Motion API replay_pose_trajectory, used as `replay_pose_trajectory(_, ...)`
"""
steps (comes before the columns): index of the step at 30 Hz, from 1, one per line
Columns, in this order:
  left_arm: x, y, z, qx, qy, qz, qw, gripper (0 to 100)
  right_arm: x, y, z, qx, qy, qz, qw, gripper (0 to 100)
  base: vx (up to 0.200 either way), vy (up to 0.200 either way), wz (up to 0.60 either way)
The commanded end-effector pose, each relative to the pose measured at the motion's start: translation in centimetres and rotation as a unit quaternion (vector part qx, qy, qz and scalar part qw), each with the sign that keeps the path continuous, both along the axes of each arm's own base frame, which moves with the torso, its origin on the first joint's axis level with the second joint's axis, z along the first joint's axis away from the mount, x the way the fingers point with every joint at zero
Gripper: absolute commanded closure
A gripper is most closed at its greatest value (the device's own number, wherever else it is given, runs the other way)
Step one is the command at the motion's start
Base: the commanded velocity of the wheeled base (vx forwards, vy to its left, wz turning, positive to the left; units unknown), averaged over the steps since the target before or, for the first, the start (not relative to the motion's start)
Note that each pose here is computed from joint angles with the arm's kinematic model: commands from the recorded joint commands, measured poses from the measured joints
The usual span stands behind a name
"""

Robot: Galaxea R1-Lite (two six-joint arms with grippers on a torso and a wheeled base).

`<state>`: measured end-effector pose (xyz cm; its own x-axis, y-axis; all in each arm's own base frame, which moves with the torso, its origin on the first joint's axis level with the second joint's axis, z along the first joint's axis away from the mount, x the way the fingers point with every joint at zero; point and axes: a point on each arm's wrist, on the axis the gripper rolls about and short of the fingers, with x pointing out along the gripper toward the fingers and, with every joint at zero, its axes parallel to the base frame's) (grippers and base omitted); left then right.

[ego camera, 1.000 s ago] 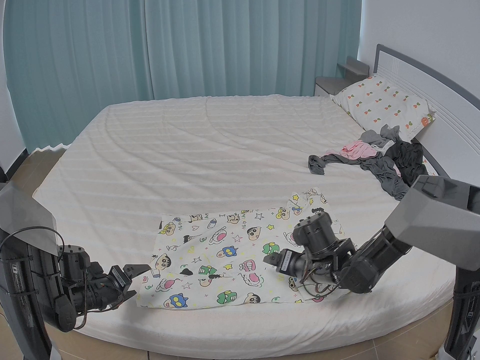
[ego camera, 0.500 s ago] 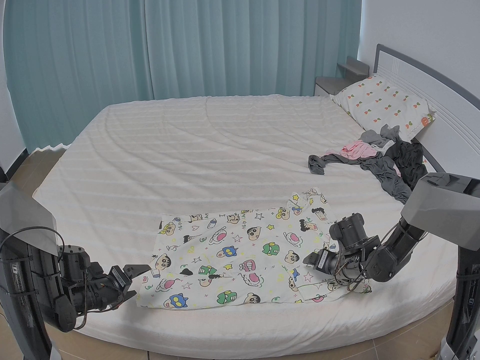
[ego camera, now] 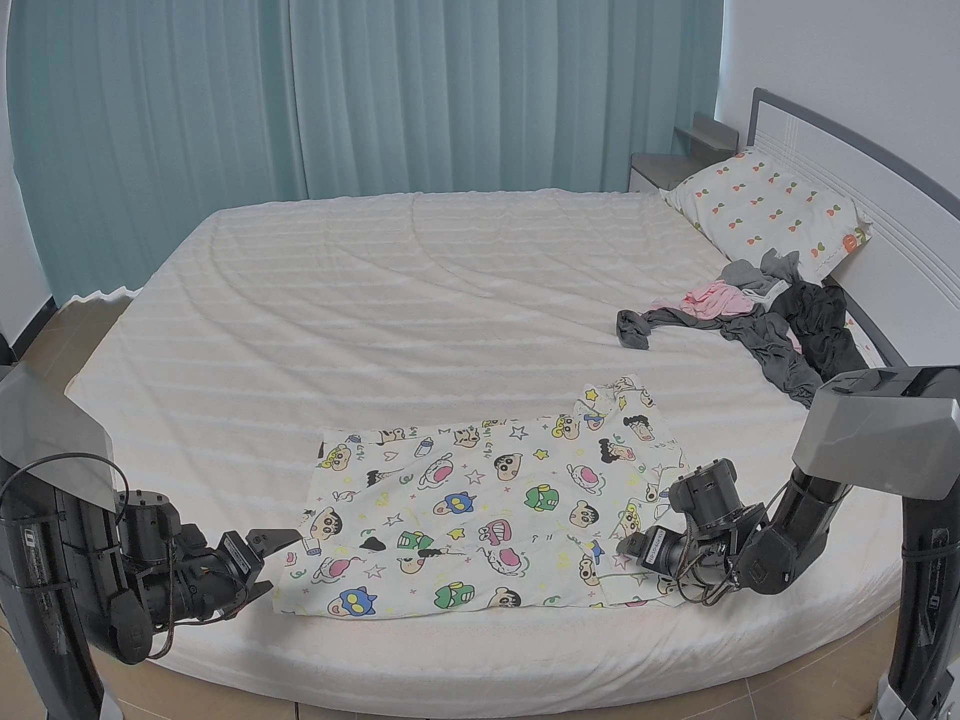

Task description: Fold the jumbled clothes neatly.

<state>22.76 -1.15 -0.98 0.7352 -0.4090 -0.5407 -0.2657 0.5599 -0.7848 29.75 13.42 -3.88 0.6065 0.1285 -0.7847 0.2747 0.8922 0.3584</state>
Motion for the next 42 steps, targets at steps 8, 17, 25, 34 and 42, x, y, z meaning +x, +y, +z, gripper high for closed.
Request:
replay_pose_trajectory(8,4.2,0.0,2.7,0.014,-0.126,0.004,0.9919,0,-1.5,-0.2,7.3,0.043,-0.124,-0.007,0.9914,0,0.000,0.000,0.00)
replay_pose_trajectory(17,14.6,-0.9,5.0,0.101,-0.158,-0.041,0.9815,0,-3.5,-1.4,8.7,0.031,-0.176,0.017,0.9838,0,0.000,0.000,0.00)
replay_pose_trajectory(25,20.4,-0.2,-0.7,0.212,-0.117,-0.119,0.9629,0,-3.4,-1.3,8.0,0.021,-0.168,0.022,0.9854,0,0.000,0.000,0.00)
replay_pose_trajectory(34,24.3,-0.8,-3.8,0.275,-0.094,-0.133,0.9475,0,-3.6,-1.2,7.9,0.018,-0.164,0.027,0.9859,0,0.000,0.000,0.00)
replay_pose_trajectory(42,24.9,-1.2,-5.0,0.276,-0.097,-0.141,0.9458,0,-4.0,-1.5,7.6,0.013,-0.156,0.029,0.9872,0,0.000,0.000,0.00)
